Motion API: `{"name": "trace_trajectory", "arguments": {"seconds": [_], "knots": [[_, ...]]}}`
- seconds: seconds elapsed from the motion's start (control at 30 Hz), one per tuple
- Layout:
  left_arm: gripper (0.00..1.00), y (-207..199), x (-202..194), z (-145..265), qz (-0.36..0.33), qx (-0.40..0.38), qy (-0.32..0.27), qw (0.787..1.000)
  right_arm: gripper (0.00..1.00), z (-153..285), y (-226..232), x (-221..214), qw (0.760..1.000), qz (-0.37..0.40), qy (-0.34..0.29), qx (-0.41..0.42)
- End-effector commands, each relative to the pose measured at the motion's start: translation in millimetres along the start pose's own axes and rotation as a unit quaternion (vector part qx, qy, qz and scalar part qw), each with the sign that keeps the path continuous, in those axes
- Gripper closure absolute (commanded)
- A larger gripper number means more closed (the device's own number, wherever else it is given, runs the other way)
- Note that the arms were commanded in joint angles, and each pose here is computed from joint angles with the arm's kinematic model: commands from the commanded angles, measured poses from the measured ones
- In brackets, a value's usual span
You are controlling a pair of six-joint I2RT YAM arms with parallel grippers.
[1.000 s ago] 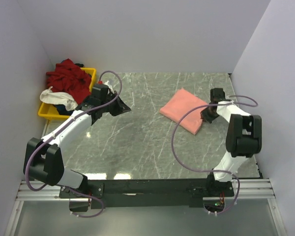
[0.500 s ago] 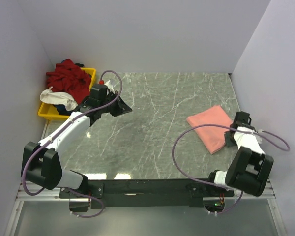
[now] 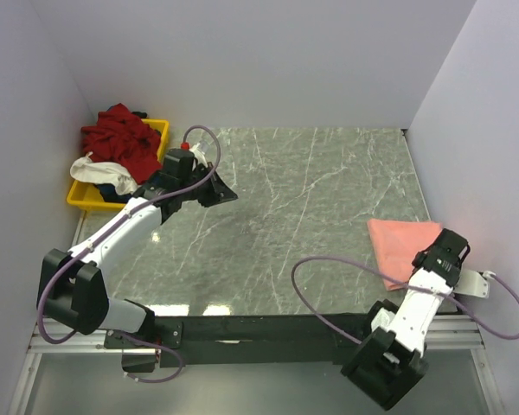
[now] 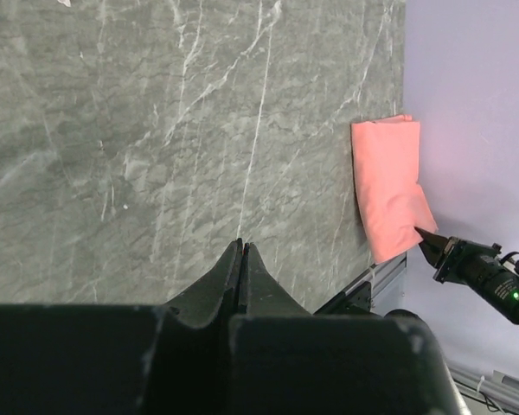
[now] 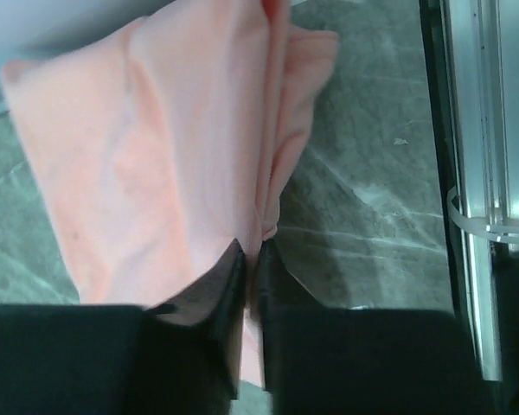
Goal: Fold and stack the t-shirts
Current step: Neatly place the folded tshirt to the corner, then reset both grippers
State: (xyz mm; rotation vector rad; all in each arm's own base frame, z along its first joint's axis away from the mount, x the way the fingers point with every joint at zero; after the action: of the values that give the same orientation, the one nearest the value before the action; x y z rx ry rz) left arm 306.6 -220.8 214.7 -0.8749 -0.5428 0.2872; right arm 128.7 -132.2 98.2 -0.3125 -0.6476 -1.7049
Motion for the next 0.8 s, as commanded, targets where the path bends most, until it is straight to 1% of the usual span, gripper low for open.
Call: {"name": "trace_trajectory", "arguments": {"seconds": [0.0,0.07,0.1,0.13,0.27,0.3,0.33,0.4,0.43,0.47,0.5,0.53,0.6,0.63,0.7,0.77], "knots": [[0.99,-16,-2,11,-0.017,-0.033,-0.008,0.999,0.79,9,-6,1,1.0,0.019,-0.009,0.015],[0.99,-13,-5,12,-0.015,-0.03,-0.006,0.999,0.5,14,-3,2,0.999,0.03,-0.003,0.026],[0.99,-14,-5,14,-0.016,-0.031,-0.01,0.999,0.2,14,-1,2,0.999,0.036,0.003,0.025],[0.99,-12,-5,16,-0.016,-0.029,-0.012,0.999,0.16,16,1,0,0.998,0.046,0.012,0.028],[0.99,-13,-7,22,-0.02,-0.03,-0.017,0.999,0.15,22,12,8,0.996,0.079,0.031,0.023],[0.99,-13,-7,23,-0.02,-0.031,-0.017,0.999,0.15,19,14,6,0.995,0.092,0.044,0.021],[0.99,-14,-6,24,-0.02,-0.03,-0.02,0.999,0.14,18,23,6,0.993,0.101,0.048,0.04],[0.99,-14,-6,26,-0.02,-0.031,-0.024,0.999,0.15,17,39,-8,0.982,0.136,0.091,0.095],[0.99,-15,-6,26,-0.019,-0.032,-0.025,0.999,0.15,17,54,-7,0.975,0.154,0.085,0.137],[0.99,-16,-5,27,-0.019,-0.034,-0.027,0.999,0.15,21,64,-20,0.963,0.168,0.113,0.178],[0.98,-16,-5,27,-0.018,-0.033,-0.027,0.999,0.14,27,73,-29,0.952,0.193,0.119,0.204],[0.98,-14,-6,27,-0.017,-0.031,-0.027,0.999,0.15,34,87,-33,0.942,0.214,0.109,0.236],[0.98,-13,-4,28,-0.018,-0.028,-0.032,0.999,0.14,45,100,-42,0.931,0.239,0.094,0.259],[0.98,-12,-4,28,-0.017,-0.025,-0.033,0.999,0.14,61,113,-58,0.914,0.264,0.096,0.294],[0.96,-8,-3,30,-0.017,-0.022,-0.042,0.999,0.14,72,125,-74,0.899,0.281,0.1,0.321],[0.95,-6,-1,35,-0.02,-0.017,-0.052,0.998,0.13,93,137,-100,0.872,0.303,0.117,0.365]]}}
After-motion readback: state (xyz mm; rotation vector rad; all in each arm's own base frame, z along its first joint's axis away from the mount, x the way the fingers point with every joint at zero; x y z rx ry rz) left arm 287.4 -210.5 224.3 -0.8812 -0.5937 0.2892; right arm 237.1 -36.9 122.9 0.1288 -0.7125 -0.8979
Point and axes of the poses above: each gripper's point midway between its finger pads, its own z axis back along the fingers, its own y axis along the line the jaws close on, x = y × z, the point moved 3 cm from there along z, back along the fingers, and after that the axes turned 9 degrees about z, right-handed, at the moved point
